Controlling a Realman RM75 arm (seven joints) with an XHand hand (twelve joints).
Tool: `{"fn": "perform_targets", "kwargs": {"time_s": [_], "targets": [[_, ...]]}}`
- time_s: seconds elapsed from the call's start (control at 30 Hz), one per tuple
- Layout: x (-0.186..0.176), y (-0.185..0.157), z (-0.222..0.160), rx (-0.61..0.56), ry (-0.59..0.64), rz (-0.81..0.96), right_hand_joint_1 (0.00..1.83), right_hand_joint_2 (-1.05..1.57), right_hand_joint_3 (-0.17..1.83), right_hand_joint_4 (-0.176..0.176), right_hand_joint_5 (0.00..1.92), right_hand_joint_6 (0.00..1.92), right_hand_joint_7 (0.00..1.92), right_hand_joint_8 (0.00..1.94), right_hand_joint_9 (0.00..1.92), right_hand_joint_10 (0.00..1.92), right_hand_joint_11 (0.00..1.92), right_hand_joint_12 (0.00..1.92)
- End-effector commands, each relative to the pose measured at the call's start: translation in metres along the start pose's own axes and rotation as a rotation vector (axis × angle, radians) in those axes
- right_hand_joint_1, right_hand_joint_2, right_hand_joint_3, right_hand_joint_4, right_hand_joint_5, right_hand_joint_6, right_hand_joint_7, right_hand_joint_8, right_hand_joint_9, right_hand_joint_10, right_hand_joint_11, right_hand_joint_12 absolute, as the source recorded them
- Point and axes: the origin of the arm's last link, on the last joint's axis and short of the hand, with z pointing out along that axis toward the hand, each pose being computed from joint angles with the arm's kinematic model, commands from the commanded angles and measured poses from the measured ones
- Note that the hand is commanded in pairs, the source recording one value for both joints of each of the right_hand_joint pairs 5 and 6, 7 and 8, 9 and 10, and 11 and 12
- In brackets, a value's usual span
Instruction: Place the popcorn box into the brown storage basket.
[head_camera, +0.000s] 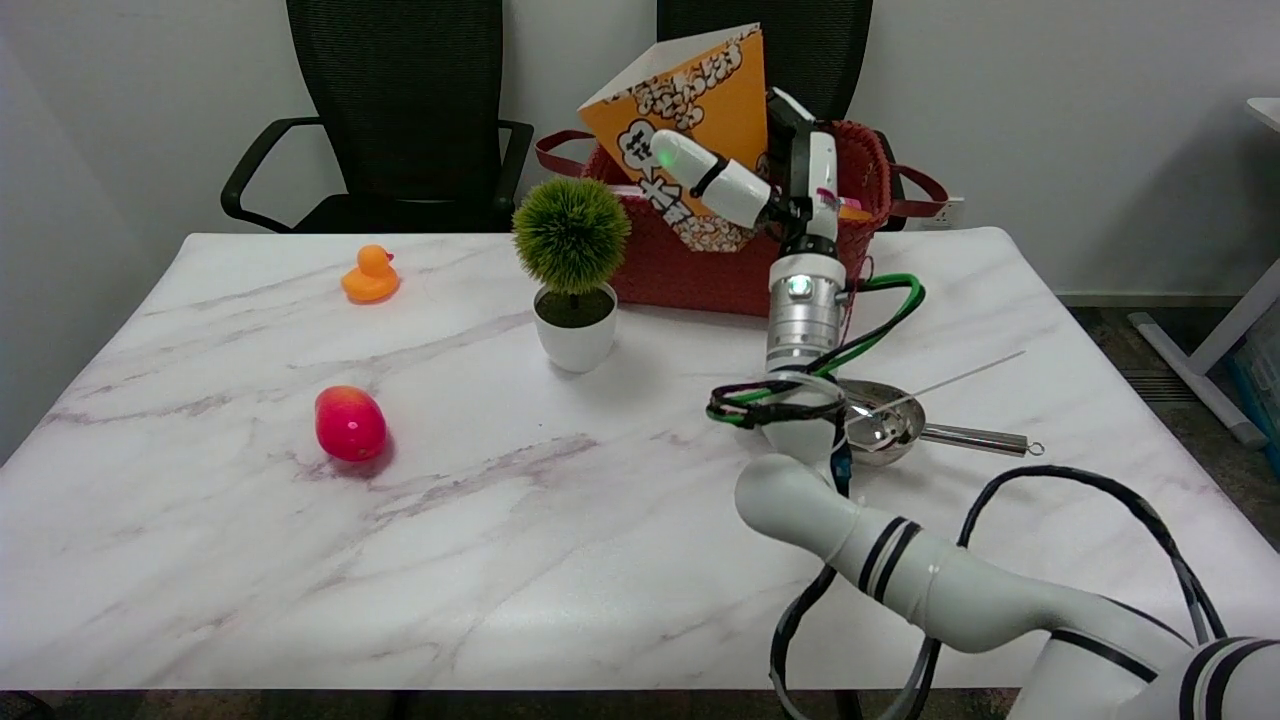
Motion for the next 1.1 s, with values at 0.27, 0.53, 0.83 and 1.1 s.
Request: {"fn": "perform_targets", "kwargs": {"time_s": [0.27,0.53,0.83,1.1], "targets": [[0.036,0.021,0.086,-0.031,0.061,-0.159,0.95,0.44,0.17,0.000,0.72,0.72,1.16,1.16,0.90,0.90,0.68,0.68],[0.049,0.034,0.112,-0.075,0.068,-0.178,0.94,0.43,0.21,0.000,0.73,0.73,1.15,1.15,0.88,0.88,0.66,0.66],[0.057,0.042,0.143,-0.133,0.063,-0.190,0.93,0.40,0.23,0.000,0.73,0.73,1.12,1.12,0.82,0.82,0.60,0.60],[0.057,0.043,0.166,-0.186,0.029,-0.230,0.91,0.41,0.15,0.000,0.73,0.73,1.09,1.09,0.79,0.79,0.54,0.54]]}}
